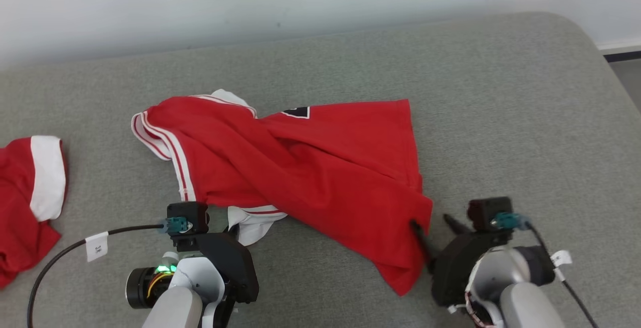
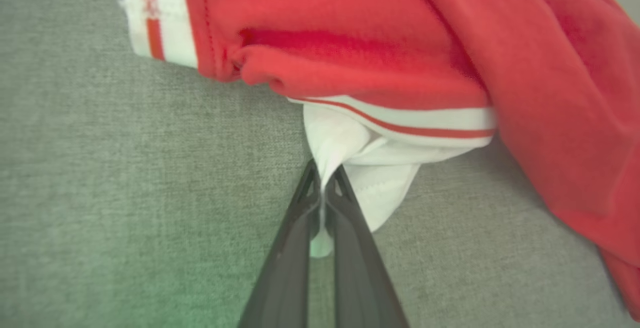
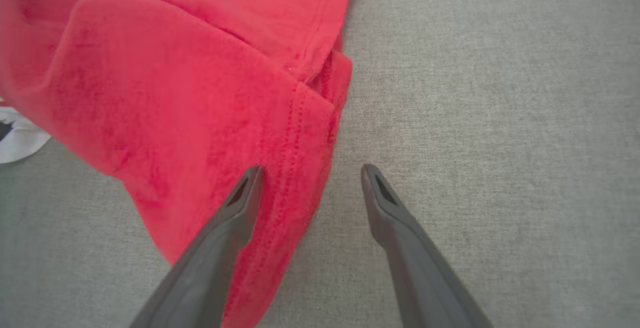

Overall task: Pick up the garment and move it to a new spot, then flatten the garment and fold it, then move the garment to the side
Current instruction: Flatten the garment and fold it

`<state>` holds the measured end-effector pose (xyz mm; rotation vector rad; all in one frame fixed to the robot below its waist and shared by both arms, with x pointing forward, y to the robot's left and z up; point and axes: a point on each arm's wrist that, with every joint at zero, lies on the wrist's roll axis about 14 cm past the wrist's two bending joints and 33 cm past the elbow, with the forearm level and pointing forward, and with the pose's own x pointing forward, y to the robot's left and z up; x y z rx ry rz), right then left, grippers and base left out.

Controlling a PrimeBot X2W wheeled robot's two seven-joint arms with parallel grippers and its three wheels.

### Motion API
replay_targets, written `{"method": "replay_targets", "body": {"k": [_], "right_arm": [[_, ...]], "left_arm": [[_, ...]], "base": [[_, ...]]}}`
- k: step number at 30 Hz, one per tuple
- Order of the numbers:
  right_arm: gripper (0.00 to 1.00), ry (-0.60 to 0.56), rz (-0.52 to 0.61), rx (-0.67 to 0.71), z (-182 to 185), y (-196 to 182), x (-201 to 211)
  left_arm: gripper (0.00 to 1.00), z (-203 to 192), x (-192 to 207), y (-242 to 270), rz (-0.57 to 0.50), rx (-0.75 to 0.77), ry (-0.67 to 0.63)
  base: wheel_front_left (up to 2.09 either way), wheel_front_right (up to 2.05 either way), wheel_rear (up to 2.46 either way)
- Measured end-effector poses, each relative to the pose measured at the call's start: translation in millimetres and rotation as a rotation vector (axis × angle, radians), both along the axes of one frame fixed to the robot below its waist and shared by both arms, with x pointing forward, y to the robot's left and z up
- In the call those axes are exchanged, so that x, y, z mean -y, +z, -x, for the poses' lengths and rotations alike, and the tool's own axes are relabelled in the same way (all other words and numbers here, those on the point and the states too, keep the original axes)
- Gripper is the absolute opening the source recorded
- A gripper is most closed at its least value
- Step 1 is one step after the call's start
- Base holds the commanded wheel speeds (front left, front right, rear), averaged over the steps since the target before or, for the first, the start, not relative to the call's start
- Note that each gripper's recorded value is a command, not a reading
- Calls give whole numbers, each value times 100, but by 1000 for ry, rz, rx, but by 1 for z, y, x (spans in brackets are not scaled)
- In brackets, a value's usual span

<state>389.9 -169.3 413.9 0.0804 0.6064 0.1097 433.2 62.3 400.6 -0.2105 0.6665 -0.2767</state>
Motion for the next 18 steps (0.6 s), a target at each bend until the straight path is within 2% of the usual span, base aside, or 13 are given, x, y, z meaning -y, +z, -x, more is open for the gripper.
{"method": "replay_targets", "body": {"k": [2, 7, 8, 9, 13, 18], "right_arm": [[100, -12, -17, 0, -6, -1, 2], [100, 41, -84, -54, -6, -15, -23], [79, 47, -85, -56, -8, -16, -26], [0, 55, -81, -55, -9, -15, -27], [0, 55, -69, 25, -22, 1, -27], [0, -33, 41, 196, -48, 48, 14]], "left_arm": [[0, 0, -3, 0, 1, -1, 11], [0, 0, -8, -1, 7, -6, 27], [0, -1, -8, -1, 7, -6, 31], [0, -1, -9, -1, 8, -5, 33], [0, -3, -13, 8, 31, 37, 60], [0, -6, -28, 28, 64, 126, 129]], "base": [[0, 0, 0], [0, 0, 0], [0, 0, 0], [0, 0, 0], [0, 0, 0], [0, 0, 0]]}}
